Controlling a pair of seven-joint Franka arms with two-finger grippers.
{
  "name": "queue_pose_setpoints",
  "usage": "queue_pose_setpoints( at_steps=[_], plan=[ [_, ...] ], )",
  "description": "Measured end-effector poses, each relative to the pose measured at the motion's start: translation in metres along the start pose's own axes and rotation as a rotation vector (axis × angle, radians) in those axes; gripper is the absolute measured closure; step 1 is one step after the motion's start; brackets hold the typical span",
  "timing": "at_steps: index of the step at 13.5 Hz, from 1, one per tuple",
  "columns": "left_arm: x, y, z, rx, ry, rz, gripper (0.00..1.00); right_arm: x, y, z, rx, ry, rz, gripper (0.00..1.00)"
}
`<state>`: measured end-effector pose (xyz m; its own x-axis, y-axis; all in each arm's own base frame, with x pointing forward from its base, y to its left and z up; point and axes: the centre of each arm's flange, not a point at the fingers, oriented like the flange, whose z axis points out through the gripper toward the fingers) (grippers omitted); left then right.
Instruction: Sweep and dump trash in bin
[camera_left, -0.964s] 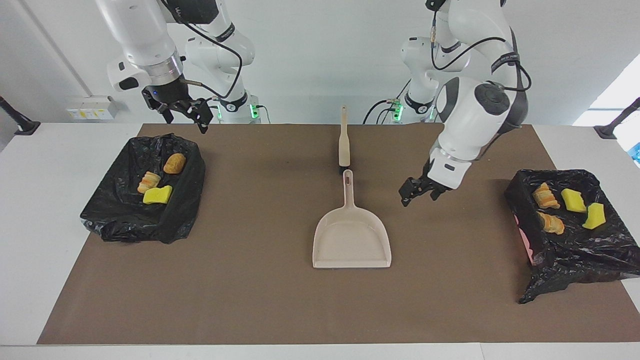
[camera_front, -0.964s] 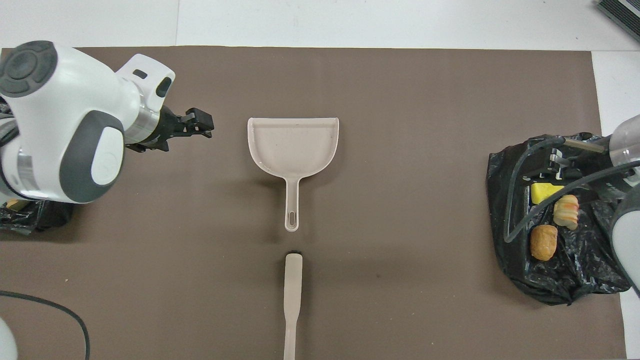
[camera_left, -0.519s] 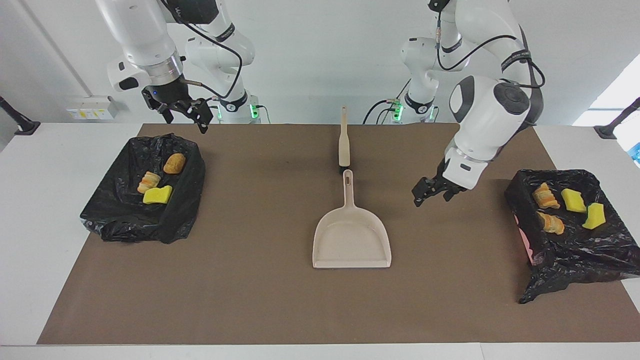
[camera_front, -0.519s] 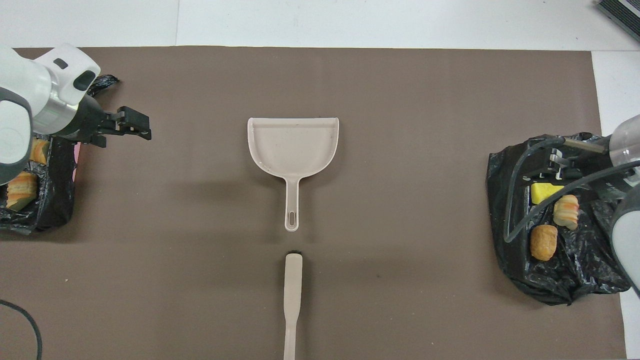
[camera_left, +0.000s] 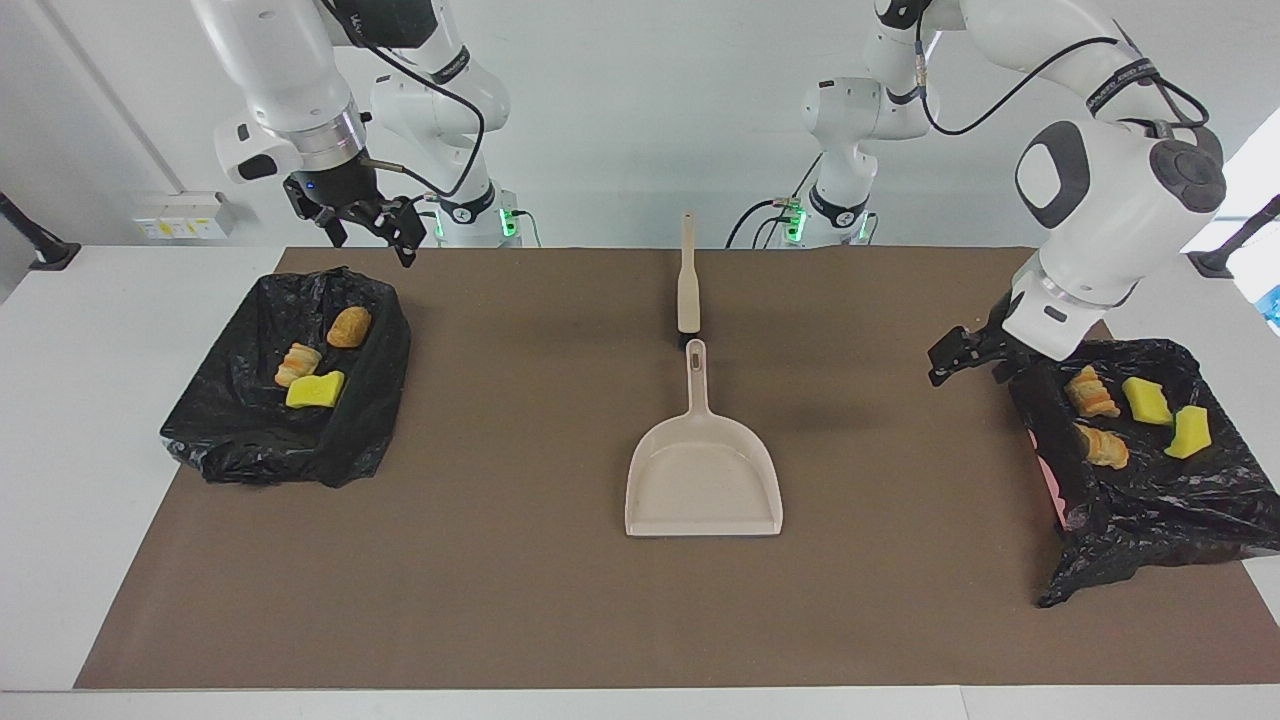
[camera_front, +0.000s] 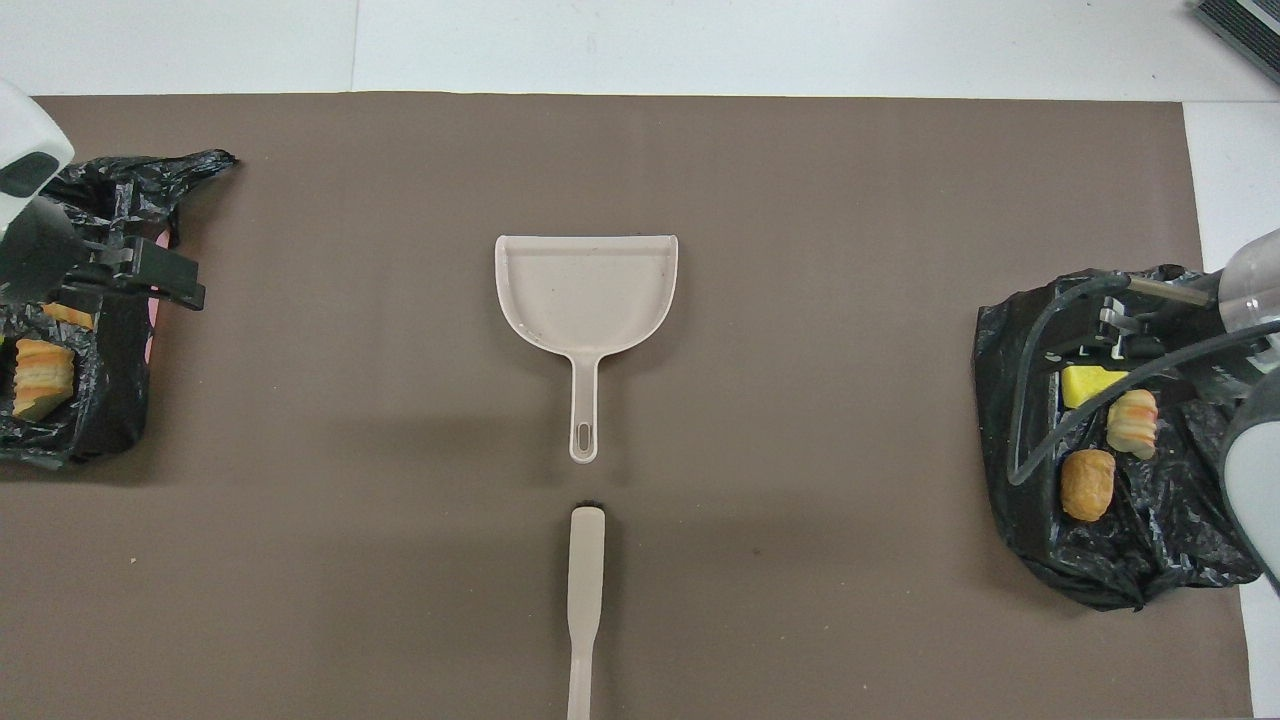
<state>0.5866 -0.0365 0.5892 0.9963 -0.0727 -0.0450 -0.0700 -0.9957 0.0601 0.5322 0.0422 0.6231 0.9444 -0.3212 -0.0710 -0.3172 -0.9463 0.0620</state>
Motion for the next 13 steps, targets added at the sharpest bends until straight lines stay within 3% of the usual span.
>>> queue_pose_setpoints(
  at_steps=[7,13],
  plan=[
    [-0.036,0.003,-0.033,0.033,0.017,0.055,0.0,0.0,0.0,0.0,0.0,0.0,0.0,0.0],
    [-0.039,0.004,-0.034,0.04,0.019,0.059,0.0,0.0,0.0,0.0,0.0,0.0,0.0,0.0]
  ],
)
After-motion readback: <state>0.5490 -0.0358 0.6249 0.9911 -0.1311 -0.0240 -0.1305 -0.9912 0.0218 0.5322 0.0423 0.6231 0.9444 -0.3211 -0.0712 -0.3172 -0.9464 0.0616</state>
